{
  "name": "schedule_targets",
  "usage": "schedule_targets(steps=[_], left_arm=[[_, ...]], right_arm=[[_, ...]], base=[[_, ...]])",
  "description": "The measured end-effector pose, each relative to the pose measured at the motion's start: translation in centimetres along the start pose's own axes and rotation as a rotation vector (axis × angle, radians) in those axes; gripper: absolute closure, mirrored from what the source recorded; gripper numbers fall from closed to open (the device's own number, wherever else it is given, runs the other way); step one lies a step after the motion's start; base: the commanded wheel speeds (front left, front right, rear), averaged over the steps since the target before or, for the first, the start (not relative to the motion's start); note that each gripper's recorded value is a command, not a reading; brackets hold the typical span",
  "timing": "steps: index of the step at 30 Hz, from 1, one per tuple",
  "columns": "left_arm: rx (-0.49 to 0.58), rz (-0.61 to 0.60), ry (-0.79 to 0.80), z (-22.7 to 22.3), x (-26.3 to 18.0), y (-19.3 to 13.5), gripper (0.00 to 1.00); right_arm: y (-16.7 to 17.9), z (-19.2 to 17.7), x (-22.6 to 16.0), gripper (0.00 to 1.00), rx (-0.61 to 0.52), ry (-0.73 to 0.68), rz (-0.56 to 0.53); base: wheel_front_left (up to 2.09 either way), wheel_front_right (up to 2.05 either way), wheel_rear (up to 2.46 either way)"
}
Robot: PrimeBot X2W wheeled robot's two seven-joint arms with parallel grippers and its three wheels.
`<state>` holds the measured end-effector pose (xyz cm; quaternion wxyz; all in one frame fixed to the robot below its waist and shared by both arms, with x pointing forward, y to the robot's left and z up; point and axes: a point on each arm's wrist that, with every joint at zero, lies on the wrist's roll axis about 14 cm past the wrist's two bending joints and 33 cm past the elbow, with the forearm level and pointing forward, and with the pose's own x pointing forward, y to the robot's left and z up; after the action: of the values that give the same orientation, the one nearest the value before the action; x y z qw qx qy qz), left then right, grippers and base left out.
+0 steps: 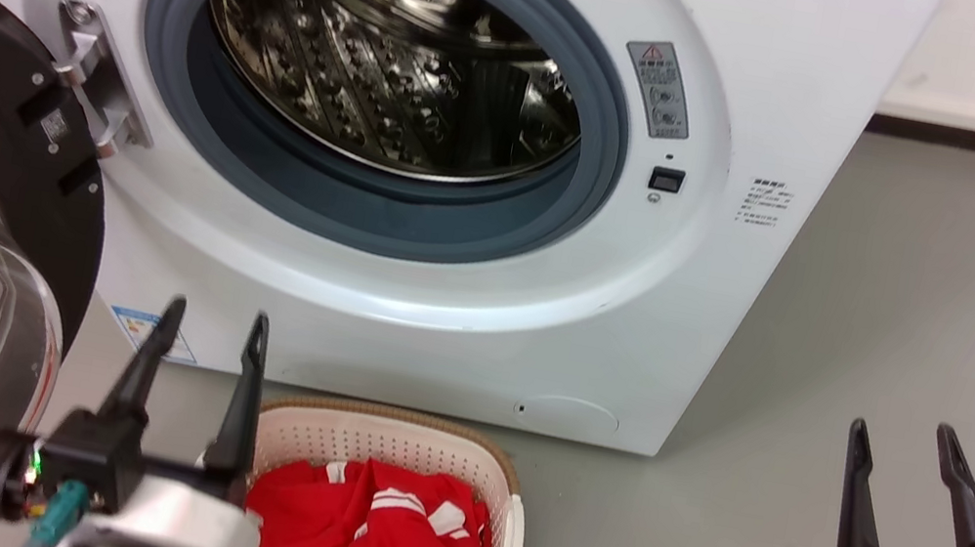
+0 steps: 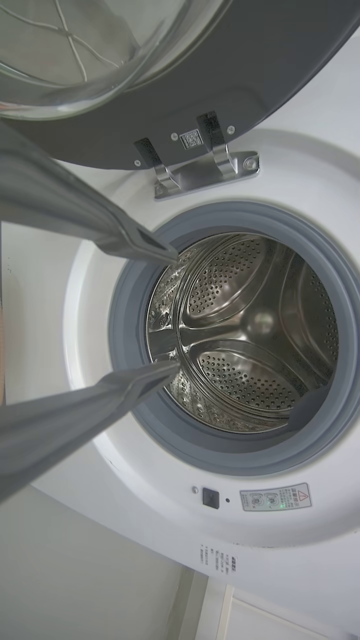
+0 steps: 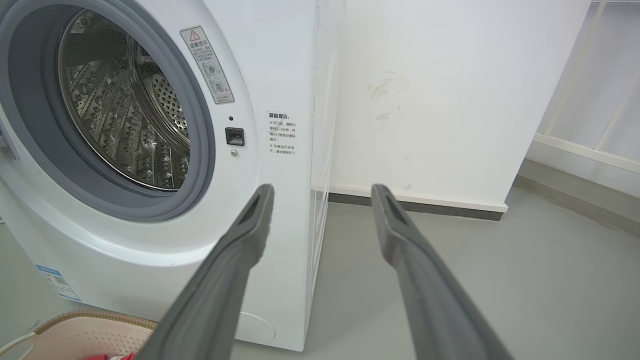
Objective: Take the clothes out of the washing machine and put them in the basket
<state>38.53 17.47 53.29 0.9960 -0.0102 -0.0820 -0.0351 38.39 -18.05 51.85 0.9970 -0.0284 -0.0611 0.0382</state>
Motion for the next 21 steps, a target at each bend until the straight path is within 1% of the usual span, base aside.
schedule_targets(steps=[4, 11, 14, 21], left_arm=[[-0.008, 0.024, 0.016, -0.2, -1.9, 0.1, 0.00], [0.025, 0.032, 0.037, -0.6, -3.5, 0.4, 0.00], [0.025, 0.057, 0.039, -0.7, -3.8, 0.8, 0.00], [0.037, 0.053, 0.045, -0.9, -3.8, 0.6, 0.00]], right_arm=[[-0.2, 0.2, -1.1, 0.00, 0.017, -0.001, -0.011], [-0.5, 0.5, -2.4, 0.00, 0.035, -0.005, -0.024], [-0.5, 0.7, -2.6, 0.00, 0.036, -0.013, -0.027], [-0.6, 0.8, -2.7, 0.00, 0.036, -0.015, -0.031]], base=[[0.00, 0.00, 0.00], [0.00, 0.00, 0.00], [0.00, 0.00, 0.00], [0.00, 0.00, 0.00]])
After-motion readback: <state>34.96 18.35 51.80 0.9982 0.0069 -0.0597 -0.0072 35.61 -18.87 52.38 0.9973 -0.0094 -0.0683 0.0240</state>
